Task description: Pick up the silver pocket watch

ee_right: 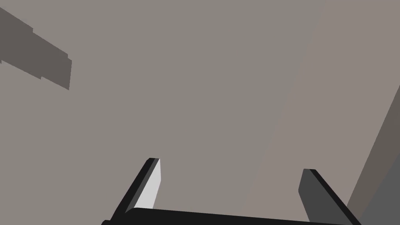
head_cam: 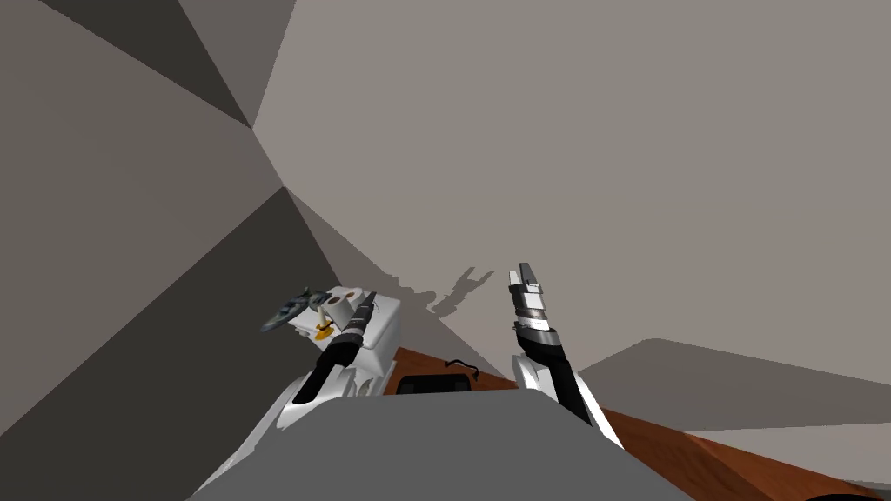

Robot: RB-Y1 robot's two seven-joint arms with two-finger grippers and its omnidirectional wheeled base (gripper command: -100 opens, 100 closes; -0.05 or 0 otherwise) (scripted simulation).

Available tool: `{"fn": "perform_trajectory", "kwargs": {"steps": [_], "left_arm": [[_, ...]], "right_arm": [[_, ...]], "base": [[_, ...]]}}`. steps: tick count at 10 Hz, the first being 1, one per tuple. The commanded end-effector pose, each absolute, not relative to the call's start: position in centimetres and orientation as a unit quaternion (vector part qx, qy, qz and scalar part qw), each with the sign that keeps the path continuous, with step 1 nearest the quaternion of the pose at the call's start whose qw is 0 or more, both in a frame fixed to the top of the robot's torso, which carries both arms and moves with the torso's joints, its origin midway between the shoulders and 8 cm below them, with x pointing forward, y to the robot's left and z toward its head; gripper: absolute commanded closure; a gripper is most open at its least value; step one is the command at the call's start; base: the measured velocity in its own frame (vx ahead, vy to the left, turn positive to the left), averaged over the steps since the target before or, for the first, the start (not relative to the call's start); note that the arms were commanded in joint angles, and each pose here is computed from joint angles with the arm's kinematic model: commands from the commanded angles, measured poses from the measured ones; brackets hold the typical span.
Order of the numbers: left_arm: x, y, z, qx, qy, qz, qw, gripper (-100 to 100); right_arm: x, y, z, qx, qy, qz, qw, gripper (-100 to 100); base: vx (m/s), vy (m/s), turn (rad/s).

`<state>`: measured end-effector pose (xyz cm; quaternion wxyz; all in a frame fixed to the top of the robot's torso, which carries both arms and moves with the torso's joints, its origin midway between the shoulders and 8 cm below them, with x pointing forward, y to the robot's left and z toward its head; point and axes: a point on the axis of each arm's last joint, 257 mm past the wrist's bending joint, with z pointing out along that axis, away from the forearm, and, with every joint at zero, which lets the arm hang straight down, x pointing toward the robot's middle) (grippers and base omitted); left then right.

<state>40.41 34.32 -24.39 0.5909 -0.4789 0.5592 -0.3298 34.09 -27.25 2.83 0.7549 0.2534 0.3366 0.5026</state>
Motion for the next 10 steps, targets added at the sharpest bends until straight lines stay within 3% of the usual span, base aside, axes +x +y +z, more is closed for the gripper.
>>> {"fn": "perform_trajectory", "kwargs": {"steps": [1,9,10], "left_arm": [[39.7,35.9,-24.2,-0.491,0.547,-0.317,0.599,-100],[36.4,41.6,-24.0,-0.531,0.507,-0.269,0.623,-100],[36.4,41.7,-23.9,-0.531,0.507,-0.268,0.624,100]], "right_arm": [[34.1,-27.2,2.8,0.253,0.337,0.503,0.755,0],[34.1,-27.3,2.8,0.253,0.337,0.503,0.755,0],[34.1,-27.3,2.8,0.254,0.337,0.502,0.755,0]], "base": [[-0.020,0.020,-0.368],[-0.017,0.011,-0.215],[-0.003,0.001,0.011]]}}
